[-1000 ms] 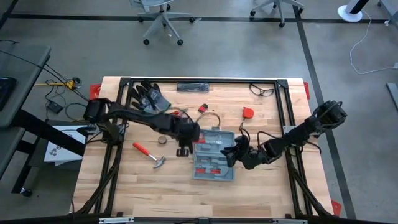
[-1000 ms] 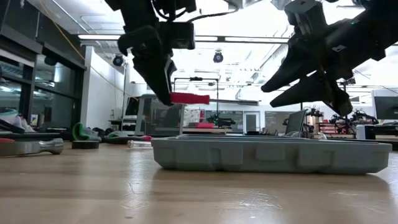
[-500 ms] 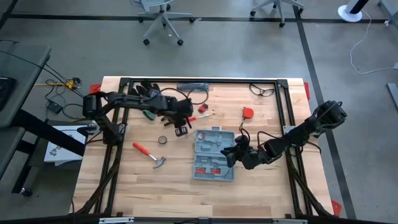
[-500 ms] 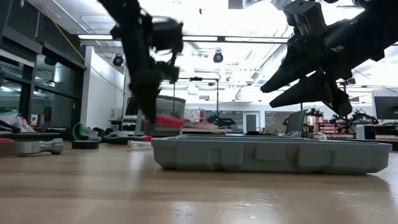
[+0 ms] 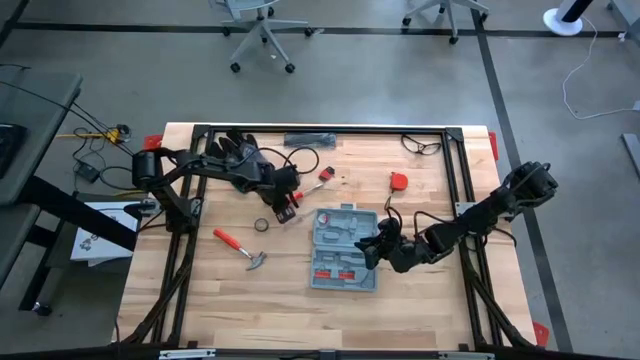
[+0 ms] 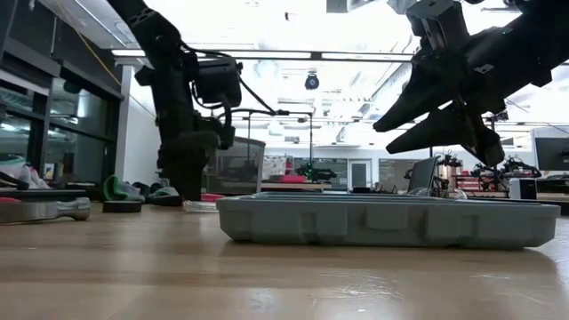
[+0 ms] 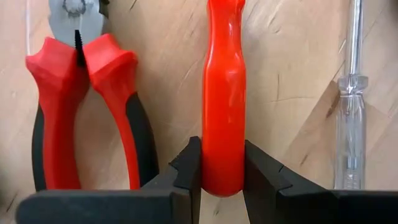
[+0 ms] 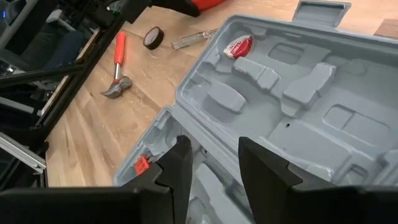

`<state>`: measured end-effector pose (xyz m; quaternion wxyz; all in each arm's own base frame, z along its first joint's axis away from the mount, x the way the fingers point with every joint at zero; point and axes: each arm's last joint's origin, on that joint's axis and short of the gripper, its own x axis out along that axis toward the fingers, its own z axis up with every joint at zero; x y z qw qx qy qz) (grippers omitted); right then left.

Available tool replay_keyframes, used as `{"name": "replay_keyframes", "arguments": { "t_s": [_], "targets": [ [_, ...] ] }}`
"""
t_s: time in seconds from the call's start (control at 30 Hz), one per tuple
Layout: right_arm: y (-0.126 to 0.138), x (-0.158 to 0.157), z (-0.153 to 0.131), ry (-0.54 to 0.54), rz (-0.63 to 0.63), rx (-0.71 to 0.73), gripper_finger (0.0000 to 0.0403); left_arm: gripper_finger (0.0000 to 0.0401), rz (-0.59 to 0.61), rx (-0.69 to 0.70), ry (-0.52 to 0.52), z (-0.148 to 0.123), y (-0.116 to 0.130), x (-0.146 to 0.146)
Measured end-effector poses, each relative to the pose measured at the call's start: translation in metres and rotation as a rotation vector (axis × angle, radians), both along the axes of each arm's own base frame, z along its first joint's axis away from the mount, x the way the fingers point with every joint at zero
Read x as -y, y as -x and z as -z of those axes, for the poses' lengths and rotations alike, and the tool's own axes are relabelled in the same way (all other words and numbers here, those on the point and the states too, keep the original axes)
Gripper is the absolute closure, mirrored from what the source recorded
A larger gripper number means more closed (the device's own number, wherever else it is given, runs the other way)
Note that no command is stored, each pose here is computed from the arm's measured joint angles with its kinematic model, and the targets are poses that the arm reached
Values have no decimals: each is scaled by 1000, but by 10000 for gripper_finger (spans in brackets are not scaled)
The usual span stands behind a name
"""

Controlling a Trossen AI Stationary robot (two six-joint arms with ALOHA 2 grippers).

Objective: Prefit tool cases
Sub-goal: Remove the nut driver from the gray prefit tool case, then remove the left screwdriver bit set from the gray prefit tool case

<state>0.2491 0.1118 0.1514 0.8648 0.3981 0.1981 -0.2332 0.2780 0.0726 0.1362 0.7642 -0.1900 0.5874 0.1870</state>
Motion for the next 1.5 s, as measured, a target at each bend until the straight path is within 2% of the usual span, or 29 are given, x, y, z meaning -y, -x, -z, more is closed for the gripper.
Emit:
{"name": "replay_keyframes", "arguments": {
  "t_s": [0.23, 0.4, 0.6, 0.87, 1.17, 1.5],
  "targets": [
    [0, 0, 0, -5, -5, -2, 279, 242, -86, 55, 1, -17, 4, 1],
    [0, 0, 0, -6, -5, -1, 279, 228, -106, 141, -35, -37, 6, 4],
    [0, 1, 1, 0, -4, -12, 279, 258, -59, 244, -36, -49, 0, 21],
    [-1, 5, 1, 1, 11, -20, 279, 390, 28, 259, -33, -37, -14, 43],
    [-1, 5, 2, -16, -12, -33, 279, 400, 70, 259, 48, -16, -27, 46],
    [-1, 5, 3, -12, -11, -41, 279, 401, 63, 205, 17, 6, -31, 38]
  ]
}}
